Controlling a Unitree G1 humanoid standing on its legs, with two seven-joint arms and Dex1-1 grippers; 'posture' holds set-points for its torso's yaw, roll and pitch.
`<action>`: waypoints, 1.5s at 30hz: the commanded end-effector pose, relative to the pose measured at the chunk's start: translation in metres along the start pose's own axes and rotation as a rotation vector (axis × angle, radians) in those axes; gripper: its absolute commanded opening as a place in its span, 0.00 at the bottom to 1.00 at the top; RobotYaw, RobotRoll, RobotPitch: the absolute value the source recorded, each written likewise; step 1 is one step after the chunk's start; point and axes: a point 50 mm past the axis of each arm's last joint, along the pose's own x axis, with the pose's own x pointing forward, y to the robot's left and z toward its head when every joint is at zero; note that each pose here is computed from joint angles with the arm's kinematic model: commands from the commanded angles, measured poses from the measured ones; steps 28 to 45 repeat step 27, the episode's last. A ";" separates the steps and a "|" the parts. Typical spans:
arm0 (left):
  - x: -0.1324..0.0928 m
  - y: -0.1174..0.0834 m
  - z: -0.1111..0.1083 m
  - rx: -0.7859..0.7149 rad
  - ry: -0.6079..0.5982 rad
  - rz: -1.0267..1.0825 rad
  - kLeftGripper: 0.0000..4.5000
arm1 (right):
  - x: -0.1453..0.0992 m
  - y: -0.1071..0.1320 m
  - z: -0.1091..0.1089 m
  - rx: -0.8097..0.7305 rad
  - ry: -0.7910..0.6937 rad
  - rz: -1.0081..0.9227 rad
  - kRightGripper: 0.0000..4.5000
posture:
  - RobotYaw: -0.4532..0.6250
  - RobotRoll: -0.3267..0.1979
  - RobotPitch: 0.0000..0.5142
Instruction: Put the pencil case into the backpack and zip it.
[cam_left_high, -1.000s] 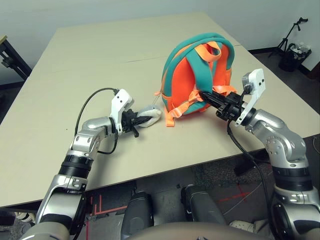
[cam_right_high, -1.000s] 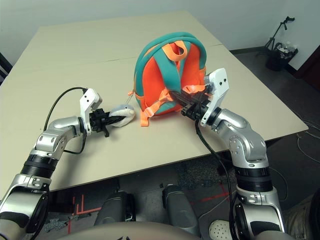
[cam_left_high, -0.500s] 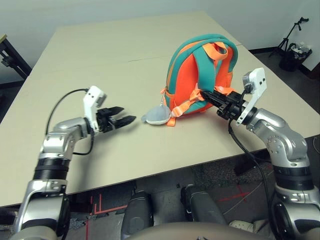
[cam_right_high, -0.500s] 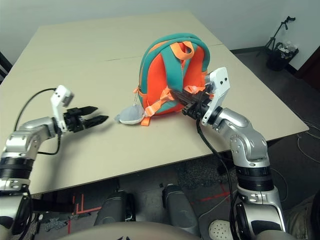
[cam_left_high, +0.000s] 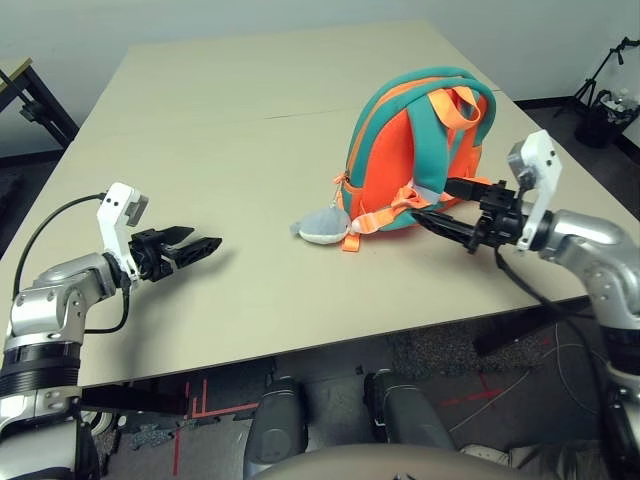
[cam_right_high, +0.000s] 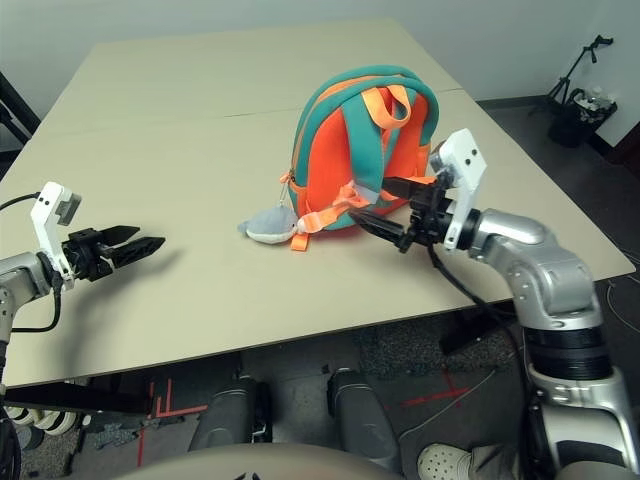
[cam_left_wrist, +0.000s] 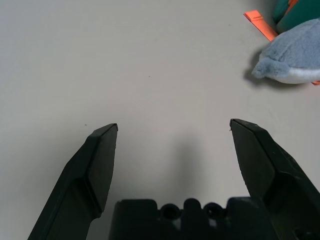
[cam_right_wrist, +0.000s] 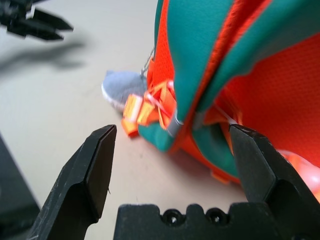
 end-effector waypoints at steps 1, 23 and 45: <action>-0.010 0.009 0.007 0.045 -0.065 0.099 1.00 | -0.021 -0.017 -0.006 -0.010 0.070 -0.054 1.00 | 0.34 0.62 0.14; -0.014 0.028 -0.032 0.033 -0.393 0.722 1.00 | -0.004 -0.103 -0.084 0.142 -0.161 -0.929 1.00 | 0.43 0.62 0.14; -0.016 0.033 -0.036 -0.018 -0.422 0.802 1.00 | -0.002 -0.105 -0.089 0.182 -0.208 -1.005 1.00 | 0.44 0.62 0.14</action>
